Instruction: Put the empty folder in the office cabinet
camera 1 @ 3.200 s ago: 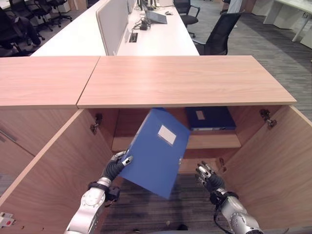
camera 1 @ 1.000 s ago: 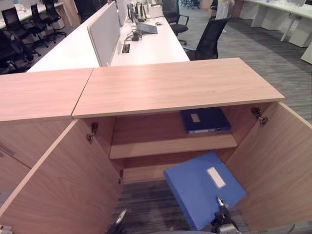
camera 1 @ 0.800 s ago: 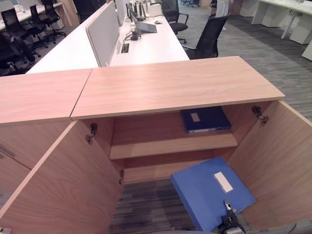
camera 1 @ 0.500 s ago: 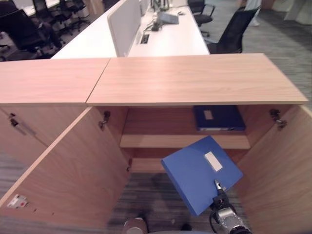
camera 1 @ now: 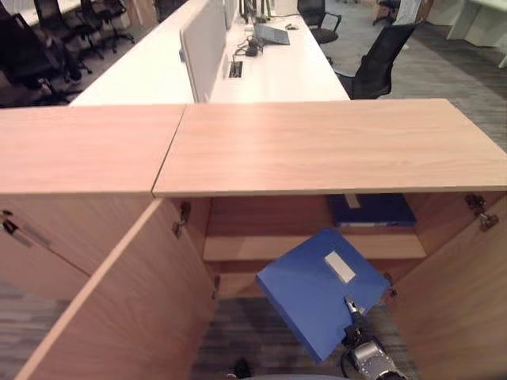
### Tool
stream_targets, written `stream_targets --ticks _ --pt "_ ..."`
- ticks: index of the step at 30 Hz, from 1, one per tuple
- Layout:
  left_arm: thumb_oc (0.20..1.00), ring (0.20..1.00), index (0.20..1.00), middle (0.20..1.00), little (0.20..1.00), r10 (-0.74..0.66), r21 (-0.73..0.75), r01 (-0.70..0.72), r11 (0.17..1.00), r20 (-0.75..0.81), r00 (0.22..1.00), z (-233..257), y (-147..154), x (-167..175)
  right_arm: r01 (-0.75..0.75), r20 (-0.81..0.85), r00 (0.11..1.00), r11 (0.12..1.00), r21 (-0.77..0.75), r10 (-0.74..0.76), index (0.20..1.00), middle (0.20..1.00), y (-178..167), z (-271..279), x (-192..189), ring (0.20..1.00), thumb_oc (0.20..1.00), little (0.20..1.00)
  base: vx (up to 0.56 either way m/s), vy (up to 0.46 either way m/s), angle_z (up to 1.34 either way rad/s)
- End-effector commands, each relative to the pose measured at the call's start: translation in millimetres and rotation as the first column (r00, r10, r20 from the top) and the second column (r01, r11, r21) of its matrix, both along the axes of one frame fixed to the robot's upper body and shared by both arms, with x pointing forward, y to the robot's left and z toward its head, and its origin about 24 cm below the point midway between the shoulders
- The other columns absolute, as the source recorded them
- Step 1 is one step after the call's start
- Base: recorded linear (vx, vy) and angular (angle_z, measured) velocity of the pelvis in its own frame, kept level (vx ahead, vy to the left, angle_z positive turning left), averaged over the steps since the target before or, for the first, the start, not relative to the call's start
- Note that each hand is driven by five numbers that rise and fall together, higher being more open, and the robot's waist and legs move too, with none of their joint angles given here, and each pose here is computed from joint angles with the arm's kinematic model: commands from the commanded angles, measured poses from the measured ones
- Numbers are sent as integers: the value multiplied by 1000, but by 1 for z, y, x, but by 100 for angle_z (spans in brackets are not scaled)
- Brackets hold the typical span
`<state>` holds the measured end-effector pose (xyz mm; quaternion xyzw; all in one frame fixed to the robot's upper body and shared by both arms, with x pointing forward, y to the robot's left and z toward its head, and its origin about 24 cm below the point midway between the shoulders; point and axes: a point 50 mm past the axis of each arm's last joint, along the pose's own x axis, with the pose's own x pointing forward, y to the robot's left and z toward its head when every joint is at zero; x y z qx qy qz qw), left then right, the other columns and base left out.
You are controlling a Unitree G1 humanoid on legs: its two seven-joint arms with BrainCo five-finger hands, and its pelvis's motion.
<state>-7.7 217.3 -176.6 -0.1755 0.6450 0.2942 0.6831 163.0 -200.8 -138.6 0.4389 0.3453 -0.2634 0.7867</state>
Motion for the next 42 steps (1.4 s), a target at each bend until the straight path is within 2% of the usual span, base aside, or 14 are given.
stream_targets --ticks 1,10,14,20,21,23,27,32,34,36,37,38,42 --pt "1000 1000 1000 1000 1000 -113 12 113 993 -28 993 1 3 1 -53 172 984 998 -20 56 200 200 5 25 45 200 200 200 89 135 11" --pt "1000 1000 1000 1000 1000 -173 13 173 985 -11 985 1 5 4 -12 303 953 1000 -14 15 200 200 5 43 58 200 200 200 97 16 13" --pt "1000 1000 1000 1000 1000 -156 2 156 988 -10 988 0 2 1 13 331 943 1000 7 -15 200 200 4 46 58 200 200 200 88 -31 37" --pt "1000 1000 1000 1000 1000 -171 10 171 985 11 985 1 3 8 20 486 874 999 -32 -2 200 200 1 82 92 200 200 200 -19 -70 9" --pt "1000 1000 1000 1000 1000 -172 20 171 985 21 985 1 4 12 16 519 854 998 -56 15 200 200 1 93 101 200 200 200 -248 -75 11" --pt "1000 1000 1000 1000 1000 -188 65 183 981 76 979 3 11 34 -19 648 747 979 -203 149 200 200 4 143 136 200 200 200 -313 -63 14" --pt "1000 1000 1000 1000 1000 -208 108 194 975 131 969 6 16 54 -13 747 566 909 -417 350 200 200 18 215 167 200 200 200 -183 -14 6" --pt "1000 1000 1000 1000 1000 -222 147 195 970 199 954 10 19 75 130 776 330 788 -601 538 200 200 35 308 188 200 200 200 -75 -20 -10" --pt "1000 1000 1000 1000 1000 -231 160 197 967 237 944 13 20 86 211 747 283 721 -660 601 200 200 37 345 199 200 200 200 -65 3 1" --pt "1000 1000 1000 1000 1000 -246 172 206 963 255 935 15 22 93 247 733 248 690 -681 634 200 200 44 369 205 200 200 200 -35 12 4" --pt "1000 1000 1000 1000 1000 -245 172 206 963 257 935 15 22 94 248 733 246 690 -681 634 200 200 44 370 205 200 200 200 -39 8 -4" --pt "1000 1000 1000 1000 1000 -252 173 210 962 278 927 17 21 98 286 751 215 695 -660 625 200 200 49 395 211 200 200 200 -19 0 -4" --pt "1000 1000 1000 1000 1000 -260 166 217 962 306 916 17 16 102 304 793 193 733 -609 578 200 200 49 414 214 200 200 200 -17 0 4"
